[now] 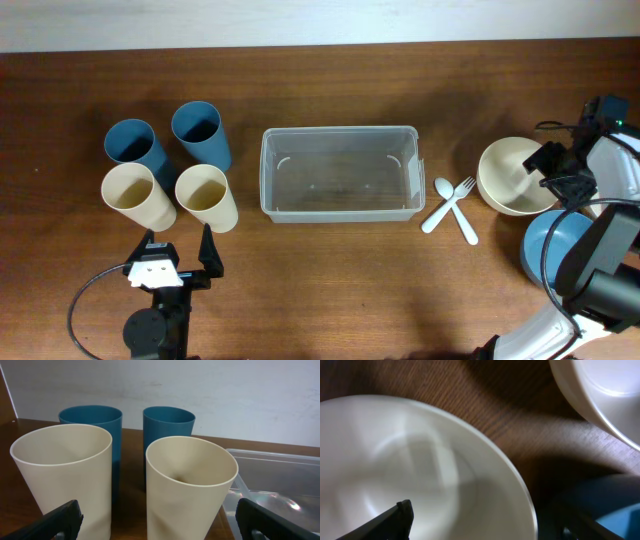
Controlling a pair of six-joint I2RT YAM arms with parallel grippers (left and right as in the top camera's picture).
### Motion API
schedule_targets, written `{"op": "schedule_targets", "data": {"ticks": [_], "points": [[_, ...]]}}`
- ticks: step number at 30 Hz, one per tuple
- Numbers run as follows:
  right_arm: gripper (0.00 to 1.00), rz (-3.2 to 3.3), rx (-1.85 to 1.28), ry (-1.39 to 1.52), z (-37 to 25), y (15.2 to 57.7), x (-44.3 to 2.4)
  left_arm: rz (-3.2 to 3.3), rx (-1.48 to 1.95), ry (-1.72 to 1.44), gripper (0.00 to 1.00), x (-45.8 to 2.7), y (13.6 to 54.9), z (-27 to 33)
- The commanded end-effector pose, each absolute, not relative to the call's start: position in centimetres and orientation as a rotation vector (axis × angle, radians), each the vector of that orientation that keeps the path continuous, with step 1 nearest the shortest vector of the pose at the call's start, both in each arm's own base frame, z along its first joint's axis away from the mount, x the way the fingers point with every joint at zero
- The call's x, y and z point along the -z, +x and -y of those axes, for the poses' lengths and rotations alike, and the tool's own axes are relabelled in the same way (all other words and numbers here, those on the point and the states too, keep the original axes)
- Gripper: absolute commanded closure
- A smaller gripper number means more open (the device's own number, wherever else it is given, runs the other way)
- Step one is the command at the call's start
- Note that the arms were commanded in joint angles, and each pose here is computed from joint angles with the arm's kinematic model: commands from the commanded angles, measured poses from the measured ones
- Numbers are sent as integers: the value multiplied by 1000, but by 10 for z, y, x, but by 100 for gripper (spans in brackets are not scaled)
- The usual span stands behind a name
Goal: Pack container
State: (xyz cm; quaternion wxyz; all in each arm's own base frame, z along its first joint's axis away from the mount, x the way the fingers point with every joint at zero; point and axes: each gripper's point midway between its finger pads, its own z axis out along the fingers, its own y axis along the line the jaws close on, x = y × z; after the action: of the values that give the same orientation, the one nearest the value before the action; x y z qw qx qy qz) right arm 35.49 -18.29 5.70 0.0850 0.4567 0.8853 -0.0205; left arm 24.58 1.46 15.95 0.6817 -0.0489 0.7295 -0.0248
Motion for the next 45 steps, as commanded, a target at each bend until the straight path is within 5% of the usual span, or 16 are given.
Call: {"op": "schedule_targets", "data": {"ticks": [1,5,11,28,32,45], "points": [[19,-2636,88,1337,190,361,-54,-1638,51,-89,0,-159,245,-13],[28,-2631,87,1335,191,364,-51,-1638,51,-89,0,-159,245,-13],[56,-2627,87,1334,192,365,-50,-1638,51,-89,0,-159,245,-13],[70,-2669,89,1352,191,363,-28,-1638,51,-89,0,-159,245,-13],[96,-2666,88,1351,191,364,-28,-1638,51,-89,0,-159,245,-13],[96,-2655,-28,1334,182,376,-42,-1638,51,-89,0,-159,245,-13]]}}
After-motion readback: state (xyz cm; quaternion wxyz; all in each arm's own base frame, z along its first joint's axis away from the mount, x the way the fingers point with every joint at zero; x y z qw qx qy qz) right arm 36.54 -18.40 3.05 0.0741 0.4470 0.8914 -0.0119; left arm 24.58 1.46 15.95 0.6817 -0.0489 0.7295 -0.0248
